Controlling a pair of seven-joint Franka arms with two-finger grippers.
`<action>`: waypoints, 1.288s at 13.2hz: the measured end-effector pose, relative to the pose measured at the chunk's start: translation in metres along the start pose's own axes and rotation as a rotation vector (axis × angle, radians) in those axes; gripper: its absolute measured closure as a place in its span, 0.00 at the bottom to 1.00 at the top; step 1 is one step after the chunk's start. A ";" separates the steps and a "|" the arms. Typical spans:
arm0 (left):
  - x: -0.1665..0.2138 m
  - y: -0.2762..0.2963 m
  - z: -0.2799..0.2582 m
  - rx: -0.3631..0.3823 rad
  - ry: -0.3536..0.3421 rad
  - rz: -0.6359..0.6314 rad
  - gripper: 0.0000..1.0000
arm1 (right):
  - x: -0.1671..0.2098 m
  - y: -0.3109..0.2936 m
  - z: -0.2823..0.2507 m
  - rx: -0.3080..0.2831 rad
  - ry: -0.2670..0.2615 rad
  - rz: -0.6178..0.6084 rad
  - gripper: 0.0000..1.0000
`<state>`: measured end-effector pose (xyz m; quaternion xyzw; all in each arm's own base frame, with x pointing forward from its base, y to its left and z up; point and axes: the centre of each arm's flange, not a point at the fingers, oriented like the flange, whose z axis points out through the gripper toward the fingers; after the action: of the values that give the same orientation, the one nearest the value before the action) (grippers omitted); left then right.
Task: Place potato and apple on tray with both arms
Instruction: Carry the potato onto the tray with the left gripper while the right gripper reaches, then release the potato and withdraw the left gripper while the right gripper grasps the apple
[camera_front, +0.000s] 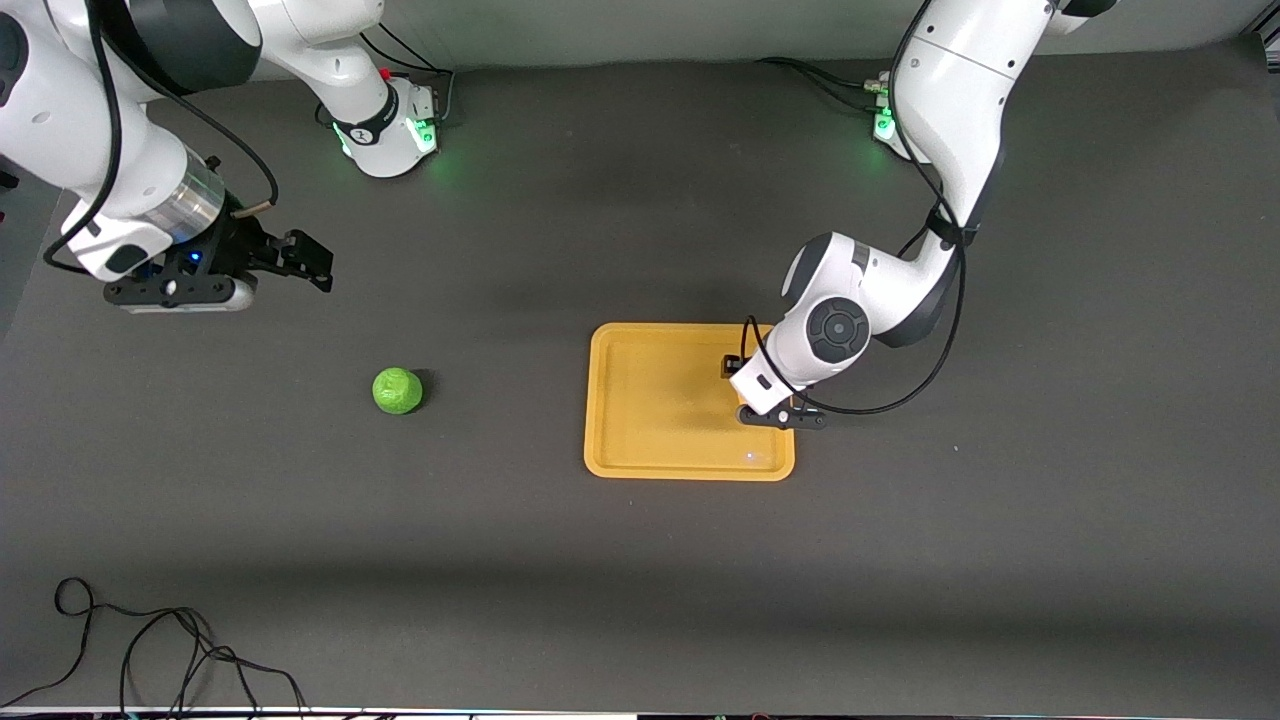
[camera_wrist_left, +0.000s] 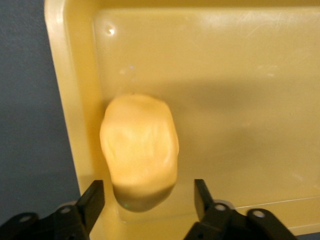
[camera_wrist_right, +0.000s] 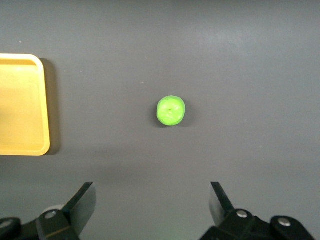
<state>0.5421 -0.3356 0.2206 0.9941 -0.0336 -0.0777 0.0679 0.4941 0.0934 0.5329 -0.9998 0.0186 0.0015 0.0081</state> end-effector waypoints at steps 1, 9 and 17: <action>0.001 0.000 -0.001 0.003 0.002 0.002 0.01 | -0.004 0.010 0.011 0.008 0.019 -0.006 0.00; 0.021 -0.012 -0.075 -0.022 0.070 -0.050 0.00 | 0.020 0.011 0.166 0.009 0.085 -0.057 0.00; -0.018 -0.143 -0.322 0.185 0.159 -0.053 0.00 | 0.019 0.008 0.326 -0.015 0.150 -0.076 0.00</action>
<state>0.5837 -0.1509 0.5183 0.9997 -0.0091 0.0032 -0.0239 0.5118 0.0905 0.2072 -0.9971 -0.0190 -0.0736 -0.0009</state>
